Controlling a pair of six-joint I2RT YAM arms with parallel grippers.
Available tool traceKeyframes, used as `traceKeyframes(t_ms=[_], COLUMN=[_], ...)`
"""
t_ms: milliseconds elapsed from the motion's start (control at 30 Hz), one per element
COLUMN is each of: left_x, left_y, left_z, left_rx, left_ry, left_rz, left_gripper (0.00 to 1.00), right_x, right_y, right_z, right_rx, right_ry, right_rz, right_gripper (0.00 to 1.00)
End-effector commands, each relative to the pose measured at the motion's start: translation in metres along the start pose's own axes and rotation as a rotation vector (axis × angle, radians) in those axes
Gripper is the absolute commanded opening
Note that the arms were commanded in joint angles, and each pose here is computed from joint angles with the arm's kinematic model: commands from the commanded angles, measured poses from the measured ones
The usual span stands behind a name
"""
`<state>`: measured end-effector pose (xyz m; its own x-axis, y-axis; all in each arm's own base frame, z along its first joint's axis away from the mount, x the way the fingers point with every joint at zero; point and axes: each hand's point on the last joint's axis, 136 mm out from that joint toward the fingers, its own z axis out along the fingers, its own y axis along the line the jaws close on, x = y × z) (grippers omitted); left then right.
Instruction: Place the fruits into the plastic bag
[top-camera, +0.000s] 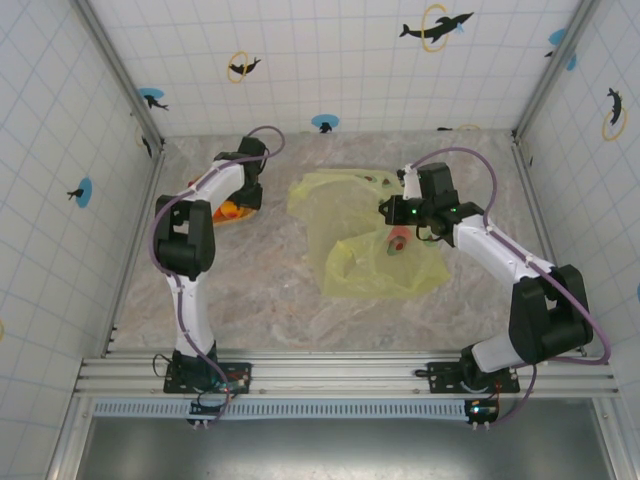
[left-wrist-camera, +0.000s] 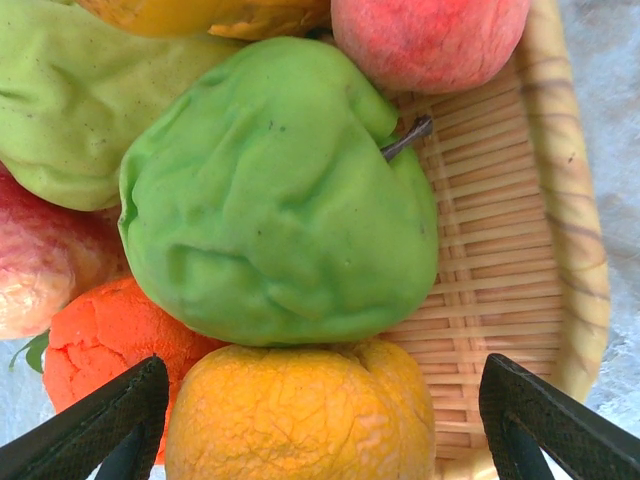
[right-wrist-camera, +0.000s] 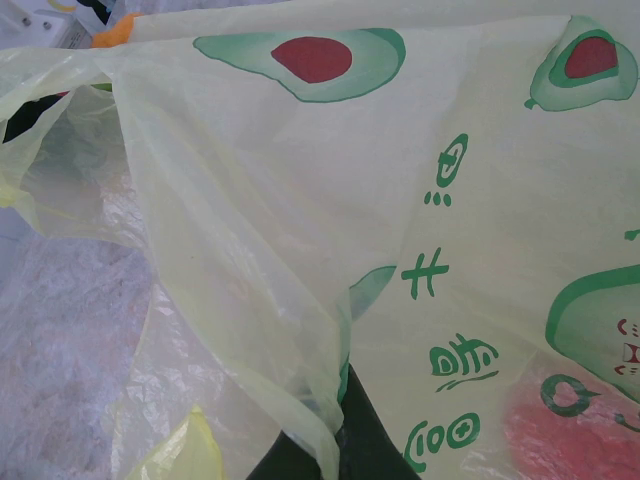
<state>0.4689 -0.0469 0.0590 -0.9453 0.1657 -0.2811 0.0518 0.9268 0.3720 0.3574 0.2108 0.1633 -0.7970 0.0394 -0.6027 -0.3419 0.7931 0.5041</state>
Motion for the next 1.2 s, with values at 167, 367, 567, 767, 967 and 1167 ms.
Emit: traceKeyframes(t_ms=[167, 367, 567, 767, 967, 1167], left_x=[0.003, 0.005, 0.007, 0.004, -0.001, 0.001], left_y=[0.005, 0.004, 0.001, 0.001, 0.007, 0.013], left_z=[0.002, 0.005, 0.006, 0.001, -0.016, -0.057], left_rx=[-0.06, -0.057, -0.058, -0.069, -0.076, -0.053], left_ry=[0.025, 0.032, 0.04, 0.025, -0.011, -0.074], left_rz=[0.047, 0.05, 0.059, 0.061, 0.041, -0.004], left_gripper=[0.78, 0.78, 0.77, 0.7, 0.62, 0.61], right_x=[0.005, 0.006, 0.005, 0.007, 0.006, 0.005], right_y=[-0.005, -0.005, -0.006, -0.007, -0.006, -0.007], right_z=[0.006, 0.006, 0.005, 0.005, 0.004, 0.002], right_rx=[-0.001, 0.0, 0.002, 0.003, -0.001, 0.005], right_ry=[0.012, 0.013, 0.011, 0.015, 0.013, 0.01], right_rz=[-0.002, -0.001, -0.001, 0.001, 0.001, 0.007], right_gripper=[0.0, 0.0, 0.0, 0.0, 0.0, 0.0])
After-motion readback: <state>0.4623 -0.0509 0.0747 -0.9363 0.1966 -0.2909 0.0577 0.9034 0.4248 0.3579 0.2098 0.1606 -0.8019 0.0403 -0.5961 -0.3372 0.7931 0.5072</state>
